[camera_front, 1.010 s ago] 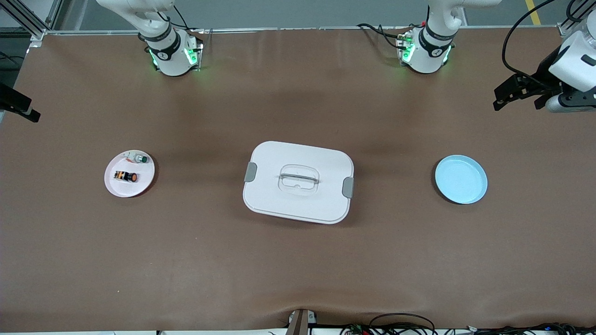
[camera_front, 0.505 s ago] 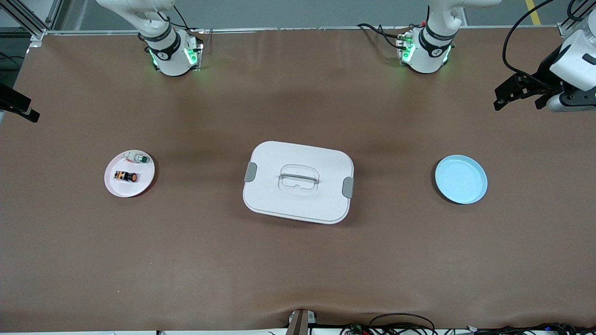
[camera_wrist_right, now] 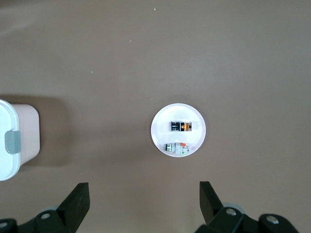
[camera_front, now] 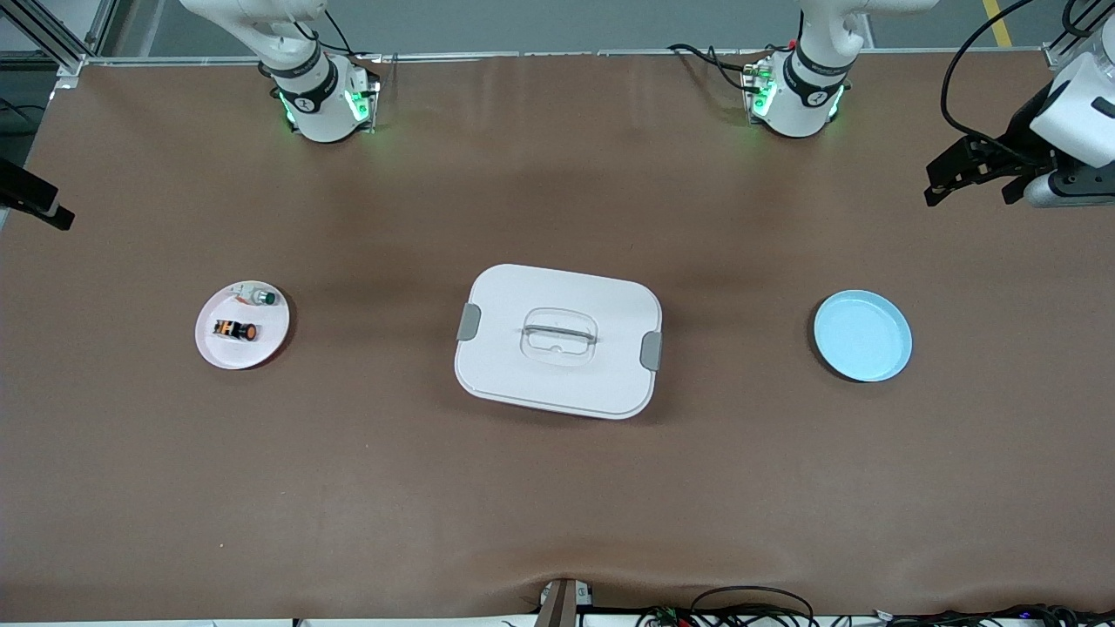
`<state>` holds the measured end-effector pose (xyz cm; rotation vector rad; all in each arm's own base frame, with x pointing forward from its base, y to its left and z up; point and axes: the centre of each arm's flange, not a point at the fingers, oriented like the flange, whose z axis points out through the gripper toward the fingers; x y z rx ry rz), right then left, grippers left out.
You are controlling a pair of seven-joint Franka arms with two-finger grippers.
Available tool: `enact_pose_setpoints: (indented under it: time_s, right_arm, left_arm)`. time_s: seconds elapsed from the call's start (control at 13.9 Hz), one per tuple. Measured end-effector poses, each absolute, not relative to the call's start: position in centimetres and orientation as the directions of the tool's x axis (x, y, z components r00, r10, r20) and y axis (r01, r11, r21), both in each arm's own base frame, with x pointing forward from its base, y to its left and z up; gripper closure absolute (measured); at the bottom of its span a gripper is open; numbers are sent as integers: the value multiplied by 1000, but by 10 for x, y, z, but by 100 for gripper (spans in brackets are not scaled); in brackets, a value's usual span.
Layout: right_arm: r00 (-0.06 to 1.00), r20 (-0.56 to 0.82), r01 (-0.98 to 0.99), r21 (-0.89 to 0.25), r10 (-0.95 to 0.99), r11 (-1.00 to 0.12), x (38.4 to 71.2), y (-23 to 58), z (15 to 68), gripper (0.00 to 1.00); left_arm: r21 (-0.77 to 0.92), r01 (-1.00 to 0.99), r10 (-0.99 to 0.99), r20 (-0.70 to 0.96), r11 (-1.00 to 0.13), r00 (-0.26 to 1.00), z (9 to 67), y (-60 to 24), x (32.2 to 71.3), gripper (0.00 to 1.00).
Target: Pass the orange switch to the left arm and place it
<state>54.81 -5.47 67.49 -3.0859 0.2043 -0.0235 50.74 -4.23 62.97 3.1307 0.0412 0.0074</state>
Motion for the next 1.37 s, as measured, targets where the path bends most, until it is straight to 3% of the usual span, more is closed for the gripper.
enact_pose_setpoints:
  time_s: [1.37]
  right_arm:
    - [996, 9, -86, -45, -87, -995, 547, -52, 675, 0]
  left_arm:
    - [11, 26, 26, 5, -1000, 1000, 630, -43, 507, 0]
